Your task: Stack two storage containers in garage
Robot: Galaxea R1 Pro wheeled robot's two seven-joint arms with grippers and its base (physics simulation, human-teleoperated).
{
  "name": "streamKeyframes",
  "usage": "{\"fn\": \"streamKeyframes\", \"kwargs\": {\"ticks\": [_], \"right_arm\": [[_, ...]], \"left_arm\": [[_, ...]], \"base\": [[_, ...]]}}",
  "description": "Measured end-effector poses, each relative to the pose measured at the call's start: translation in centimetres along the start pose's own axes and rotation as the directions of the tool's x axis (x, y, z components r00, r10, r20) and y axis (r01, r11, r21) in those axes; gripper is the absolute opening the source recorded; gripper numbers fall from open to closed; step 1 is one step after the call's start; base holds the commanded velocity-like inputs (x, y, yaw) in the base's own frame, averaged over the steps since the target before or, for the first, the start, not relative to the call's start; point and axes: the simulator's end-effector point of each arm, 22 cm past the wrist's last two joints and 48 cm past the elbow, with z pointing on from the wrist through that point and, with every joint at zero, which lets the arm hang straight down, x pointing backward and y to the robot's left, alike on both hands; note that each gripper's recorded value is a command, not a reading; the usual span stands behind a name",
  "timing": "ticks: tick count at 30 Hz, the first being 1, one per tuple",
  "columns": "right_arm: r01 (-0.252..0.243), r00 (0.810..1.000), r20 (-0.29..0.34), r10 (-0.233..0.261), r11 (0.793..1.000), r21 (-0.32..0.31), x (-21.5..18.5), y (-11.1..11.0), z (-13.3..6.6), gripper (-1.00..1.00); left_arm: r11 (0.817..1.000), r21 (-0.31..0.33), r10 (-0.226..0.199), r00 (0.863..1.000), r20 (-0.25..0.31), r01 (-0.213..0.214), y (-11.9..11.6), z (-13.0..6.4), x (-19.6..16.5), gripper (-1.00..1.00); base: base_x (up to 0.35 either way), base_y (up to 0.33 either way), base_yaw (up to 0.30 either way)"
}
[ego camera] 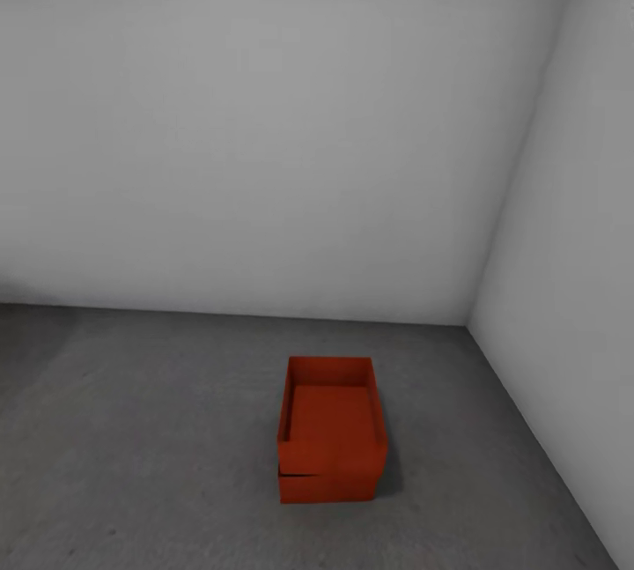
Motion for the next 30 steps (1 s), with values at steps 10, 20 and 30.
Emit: {"fn": "streamKeyframes", "kwargs": {"ticks": [10,20,30], "right_arm": [[0.0,1.0,0.018,0.0,1.0,0.003,-0.7,-0.2,-0.1,1.0],[-0.001,0.999,0.035,0.001,1.0,0.004,-1.3,-0.2,-0.1,1.0],[-0.003,0.999,0.051,0.002,1.0,0.008,-1.9,-0.4,-0.2,1.0]], "left_arm": [[1.0,0.003,-0.001,1.0,0.02,0.001,0.0,-0.2,-0.8,1.0],[1.0,0.006,-0.001,0.999,0.038,0.001,-0.1,-0.4,-1.5,1.0],[1.0,0.012,-0.005,0.999,0.054,0.004,-0.4,-0.6,-2.1,1.0]], "base": [[0.0,0.0,0.0],[0.0,0.0,0.0],[0.0,0.0,0.0]]}}
